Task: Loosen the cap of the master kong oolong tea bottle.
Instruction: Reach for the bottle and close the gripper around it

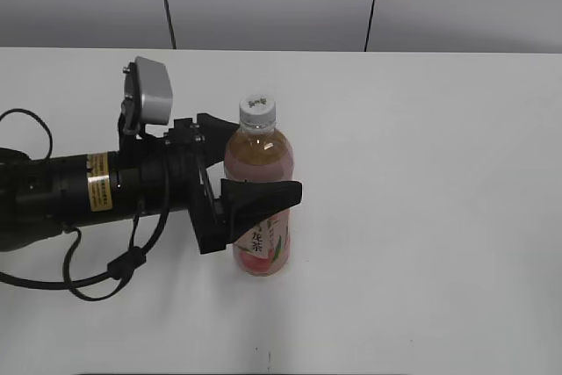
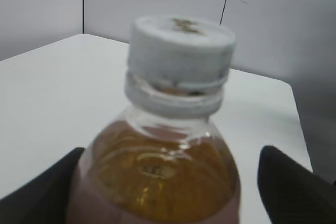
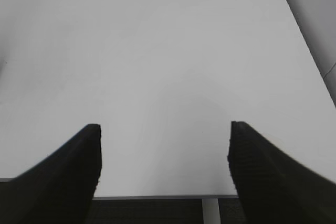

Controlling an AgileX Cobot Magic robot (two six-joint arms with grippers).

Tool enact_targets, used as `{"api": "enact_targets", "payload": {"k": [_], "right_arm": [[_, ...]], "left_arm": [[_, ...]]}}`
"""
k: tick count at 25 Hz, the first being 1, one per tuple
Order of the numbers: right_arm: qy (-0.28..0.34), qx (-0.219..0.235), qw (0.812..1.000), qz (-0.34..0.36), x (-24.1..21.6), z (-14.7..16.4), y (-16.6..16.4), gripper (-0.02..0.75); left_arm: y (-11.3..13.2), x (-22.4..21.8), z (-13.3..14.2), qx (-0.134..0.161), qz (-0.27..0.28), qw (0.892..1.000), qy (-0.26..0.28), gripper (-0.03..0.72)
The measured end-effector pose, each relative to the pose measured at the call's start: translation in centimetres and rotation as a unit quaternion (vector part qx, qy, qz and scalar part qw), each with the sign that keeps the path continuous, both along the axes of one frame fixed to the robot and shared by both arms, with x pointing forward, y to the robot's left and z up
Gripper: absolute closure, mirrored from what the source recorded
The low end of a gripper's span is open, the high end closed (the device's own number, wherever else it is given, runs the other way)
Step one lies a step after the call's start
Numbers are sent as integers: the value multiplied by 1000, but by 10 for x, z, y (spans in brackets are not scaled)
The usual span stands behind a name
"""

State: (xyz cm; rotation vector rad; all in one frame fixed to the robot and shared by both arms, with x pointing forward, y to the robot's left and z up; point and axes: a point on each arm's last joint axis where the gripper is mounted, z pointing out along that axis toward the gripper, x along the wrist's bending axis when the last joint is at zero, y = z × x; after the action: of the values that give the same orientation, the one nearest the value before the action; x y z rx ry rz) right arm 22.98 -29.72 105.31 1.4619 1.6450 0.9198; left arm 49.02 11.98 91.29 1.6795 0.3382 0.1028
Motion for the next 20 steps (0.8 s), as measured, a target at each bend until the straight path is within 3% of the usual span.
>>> {"api": "enact_targets", "payload": {"k": [6,12,20], "right_arm": [[0,0,1000,0,0,0,0,173],[0,0,1000,0,0,0,0,173],[0,0,1000,0,0,0,0,173]], "left_arm": [[-1,0,-1,-2,5,1000,3,112],[-1,1,-1,-3,11,1000,5,217],[-1,2,-1,-2,12,1000,5,223]]}}
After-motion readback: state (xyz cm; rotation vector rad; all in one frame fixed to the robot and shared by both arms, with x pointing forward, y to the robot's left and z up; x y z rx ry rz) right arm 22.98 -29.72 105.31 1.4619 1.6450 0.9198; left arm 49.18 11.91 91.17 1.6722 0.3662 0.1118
